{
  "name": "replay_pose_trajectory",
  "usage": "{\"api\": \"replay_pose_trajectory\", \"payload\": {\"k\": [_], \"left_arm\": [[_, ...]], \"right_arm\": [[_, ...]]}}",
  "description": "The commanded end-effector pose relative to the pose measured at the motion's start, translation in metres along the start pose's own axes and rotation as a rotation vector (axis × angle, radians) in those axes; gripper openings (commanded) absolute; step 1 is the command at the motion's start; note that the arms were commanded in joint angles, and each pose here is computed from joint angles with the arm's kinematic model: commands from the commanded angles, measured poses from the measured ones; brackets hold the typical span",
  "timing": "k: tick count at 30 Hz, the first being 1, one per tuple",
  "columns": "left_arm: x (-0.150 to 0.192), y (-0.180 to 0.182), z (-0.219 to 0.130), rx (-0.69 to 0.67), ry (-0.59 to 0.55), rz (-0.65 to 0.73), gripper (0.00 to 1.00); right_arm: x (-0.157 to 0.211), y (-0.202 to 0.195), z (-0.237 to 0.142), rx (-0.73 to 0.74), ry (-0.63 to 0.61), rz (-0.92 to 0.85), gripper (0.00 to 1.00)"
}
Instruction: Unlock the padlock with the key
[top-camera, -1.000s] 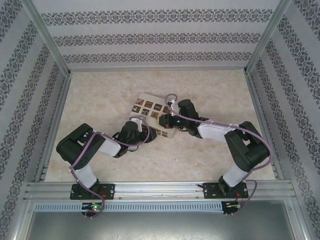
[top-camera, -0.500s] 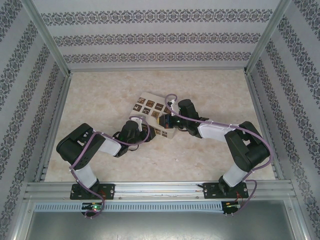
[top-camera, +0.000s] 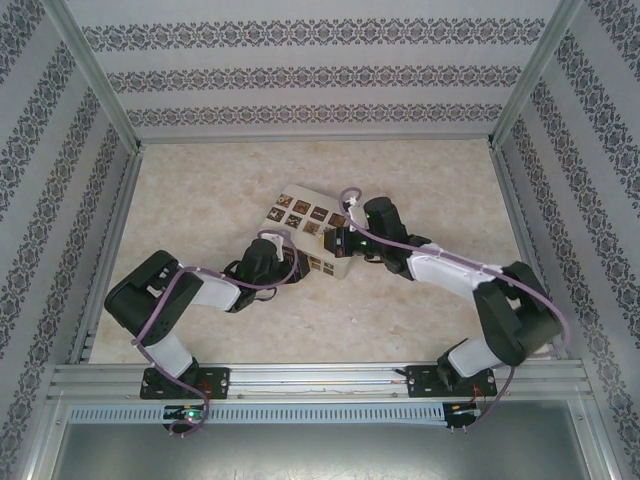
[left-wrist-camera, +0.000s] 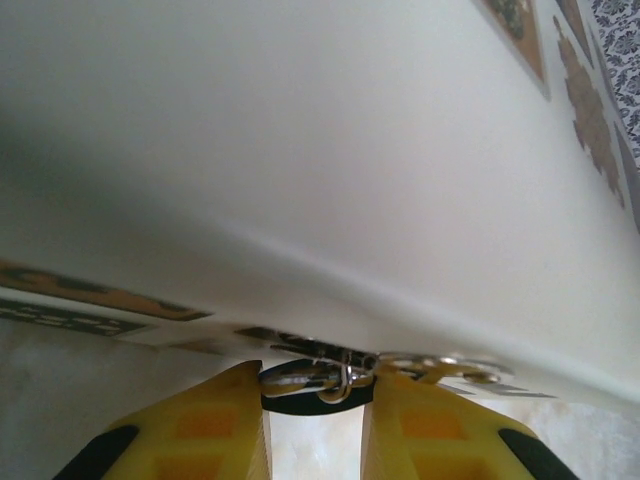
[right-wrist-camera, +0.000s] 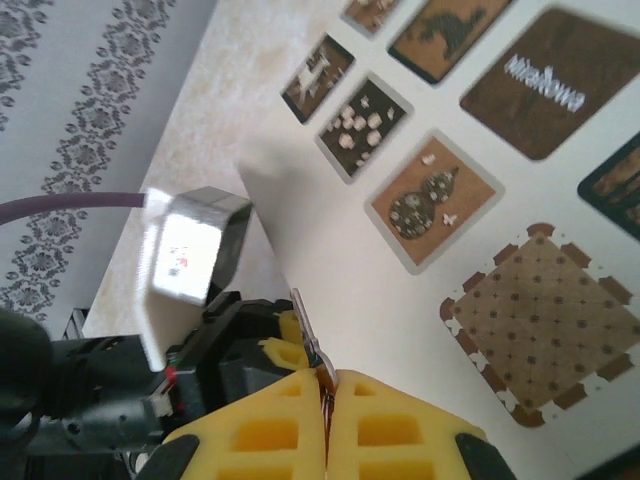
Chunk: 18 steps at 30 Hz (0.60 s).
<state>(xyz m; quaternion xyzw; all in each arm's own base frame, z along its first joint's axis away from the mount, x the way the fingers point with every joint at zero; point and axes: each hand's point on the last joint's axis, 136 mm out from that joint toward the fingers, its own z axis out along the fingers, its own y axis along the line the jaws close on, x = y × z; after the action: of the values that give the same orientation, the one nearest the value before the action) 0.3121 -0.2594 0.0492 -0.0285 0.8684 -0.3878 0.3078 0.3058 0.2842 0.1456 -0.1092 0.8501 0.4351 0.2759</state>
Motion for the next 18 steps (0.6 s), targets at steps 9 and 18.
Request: {"api": "replay_pose_trajectory", "payload": {"k": [9,18], "left_arm": [[-0.017,-0.05,-0.01,0.118,0.047,-0.147,0.19],[-0.024,-0.06,-0.02,0.11,0.057,-0.248,0.22]], "right_arm": [[0.044,-0.002,-0.047,0.116,-0.089,-0.225,0.0],[0.088,-0.014,-0.063,0.244,-0.158,-0.406,0.0]]}}
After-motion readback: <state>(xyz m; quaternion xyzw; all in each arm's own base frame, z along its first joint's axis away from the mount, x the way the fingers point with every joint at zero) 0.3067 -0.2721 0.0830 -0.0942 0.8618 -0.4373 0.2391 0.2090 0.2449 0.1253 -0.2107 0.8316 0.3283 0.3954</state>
